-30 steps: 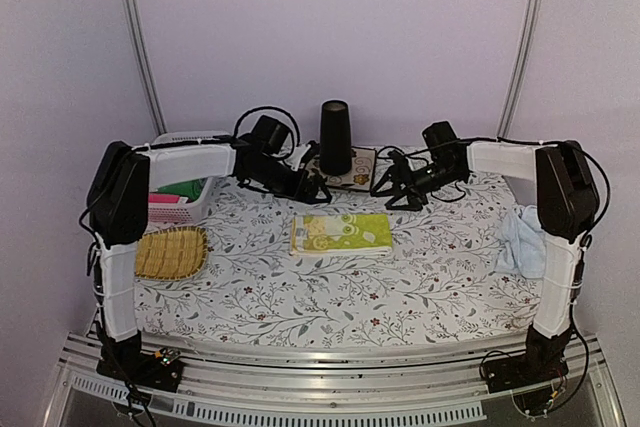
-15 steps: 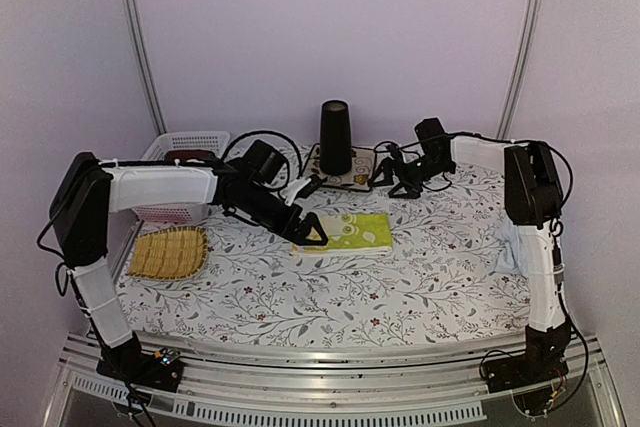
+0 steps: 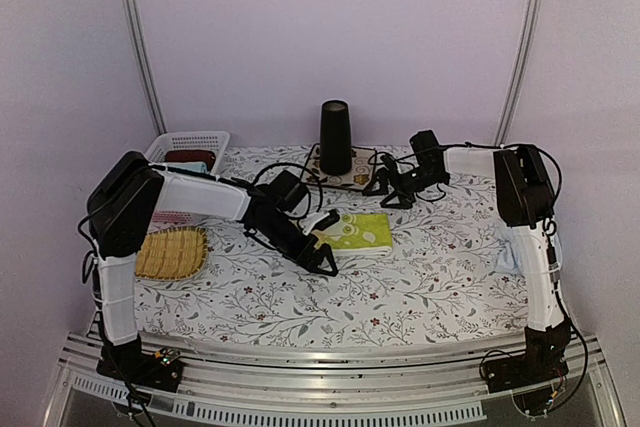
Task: Roll the towels
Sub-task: Rotate the towel at the center of the board.
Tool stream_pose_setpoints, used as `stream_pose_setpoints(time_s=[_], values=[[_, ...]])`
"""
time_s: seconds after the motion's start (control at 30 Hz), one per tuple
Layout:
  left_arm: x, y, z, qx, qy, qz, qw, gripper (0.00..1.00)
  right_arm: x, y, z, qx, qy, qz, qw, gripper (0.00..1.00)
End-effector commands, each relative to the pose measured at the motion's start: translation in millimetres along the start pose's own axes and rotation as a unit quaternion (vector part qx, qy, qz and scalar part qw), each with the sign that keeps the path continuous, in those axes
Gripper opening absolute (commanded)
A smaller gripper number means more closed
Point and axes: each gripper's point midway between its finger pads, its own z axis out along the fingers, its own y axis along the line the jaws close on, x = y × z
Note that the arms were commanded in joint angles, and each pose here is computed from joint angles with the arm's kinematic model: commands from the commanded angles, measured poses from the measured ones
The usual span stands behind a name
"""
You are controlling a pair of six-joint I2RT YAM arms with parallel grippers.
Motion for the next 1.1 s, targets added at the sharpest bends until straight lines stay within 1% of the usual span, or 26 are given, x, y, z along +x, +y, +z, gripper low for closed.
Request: stream_pose_setpoints(time_s=[0.0, 0.17, 0.2, 0.33, 0.43, 0.53, 0.63, 0.83, 1.07], values=[[5.2, -3.3, 6.9, 0.007, -0.001, 0.020, 1.000, 0.97, 39.2, -12.3, 16.0, 0.008, 0.041, 0.031, 0.999, 0.99], [17.1, 9.2, 10.3, -0.017, -0.004, -0.013, 1.000, 0.97, 51.7, -8.7, 13.8, 0.013, 0.049, 0.030, 0.998, 0.99], [19.8, 14.1, 11.6, -0.027, -0.005, -0.025, 0.999, 0.97, 59.0, -9.2, 16.5, 0.013, 0.056, 0.033, 0.998, 0.99], [30.1, 36.9, 11.2, -0.085, -0.001, -0.065, 0.994, 0.97, 75.5, 13.3, 12.5, 0.015, 0.064, 0.007, 0.998, 0.99], [30.4, 45.8, 6.2, -0.115, -0.009, -0.067, 0.991, 0.97, 89.9, 15.8, 9.0, 0.016, 0.073, 0.007, 0.997, 0.99], [33.2, 58.4, 4.3, -0.141, -0.001, -0.065, 0.988, 0.97, 94.7, 19.3, 2.9, 0.016, 0.067, 0.003, 0.998, 0.99], [35.5, 69.3, -2.4, -0.161, -0.005, -0.063, 0.985, 0.97, 98.8, 18.6, 2.1, 0.017, 0.067, 0.013, 0.998, 0.99], [16.3, 92.1, -26.3, -0.185, -0.043, -0.059, 0.980, 0.97, 121.9, 29.4, 8.7, 0.017, 0.084, 0.015, 0.996, 0.99], [-10.5, 133.0, -36.7, -0.199, -0.065, -0.067, 0.975, 0.97, 151.3, 56.8, 15.6, -0.003, 0.104, 0.004, 0.995, 0.99]])
